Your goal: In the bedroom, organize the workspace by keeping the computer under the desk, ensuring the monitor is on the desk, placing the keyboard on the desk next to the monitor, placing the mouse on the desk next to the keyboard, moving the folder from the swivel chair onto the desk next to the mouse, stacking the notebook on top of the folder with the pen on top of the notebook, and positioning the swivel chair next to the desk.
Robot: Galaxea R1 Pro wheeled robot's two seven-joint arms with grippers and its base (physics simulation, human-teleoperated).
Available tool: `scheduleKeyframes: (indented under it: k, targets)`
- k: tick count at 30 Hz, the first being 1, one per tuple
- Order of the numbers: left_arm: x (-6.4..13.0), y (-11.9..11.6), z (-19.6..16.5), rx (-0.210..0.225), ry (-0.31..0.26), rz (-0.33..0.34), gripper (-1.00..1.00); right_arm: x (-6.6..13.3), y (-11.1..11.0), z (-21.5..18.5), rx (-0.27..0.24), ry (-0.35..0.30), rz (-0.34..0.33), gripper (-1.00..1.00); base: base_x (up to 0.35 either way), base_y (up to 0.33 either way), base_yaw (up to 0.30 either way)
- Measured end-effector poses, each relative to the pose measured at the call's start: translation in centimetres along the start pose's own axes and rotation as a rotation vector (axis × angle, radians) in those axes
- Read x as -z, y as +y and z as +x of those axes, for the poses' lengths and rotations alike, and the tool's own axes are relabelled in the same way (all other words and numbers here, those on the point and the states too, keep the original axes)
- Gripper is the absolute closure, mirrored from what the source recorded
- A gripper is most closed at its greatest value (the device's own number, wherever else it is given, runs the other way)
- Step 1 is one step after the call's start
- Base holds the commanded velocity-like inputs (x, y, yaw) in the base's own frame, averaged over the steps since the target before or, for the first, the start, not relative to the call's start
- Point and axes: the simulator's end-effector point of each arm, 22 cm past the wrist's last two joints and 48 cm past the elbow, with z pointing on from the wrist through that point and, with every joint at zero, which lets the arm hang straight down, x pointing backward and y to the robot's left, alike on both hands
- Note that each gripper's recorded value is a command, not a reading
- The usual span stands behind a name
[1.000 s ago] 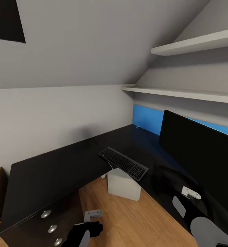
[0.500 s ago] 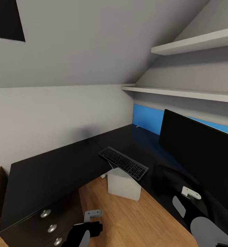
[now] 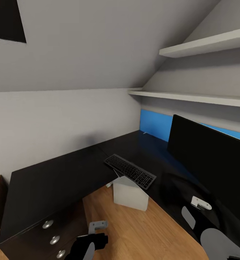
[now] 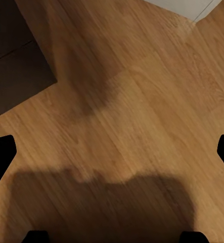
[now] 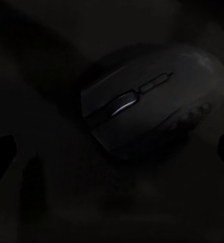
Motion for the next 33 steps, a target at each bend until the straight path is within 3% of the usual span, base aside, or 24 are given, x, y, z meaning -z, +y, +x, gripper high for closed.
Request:
scheduleKeyframes:
  k: [33]
  targets:
    - [0.02, 0.08, -0.02, -0.002, -0.001, -0.001, -1.00, 0.11, 0.20, -0.30, -0.002, -0.009, -0.004, -1.00, 0.000, 0.000, -0.023]
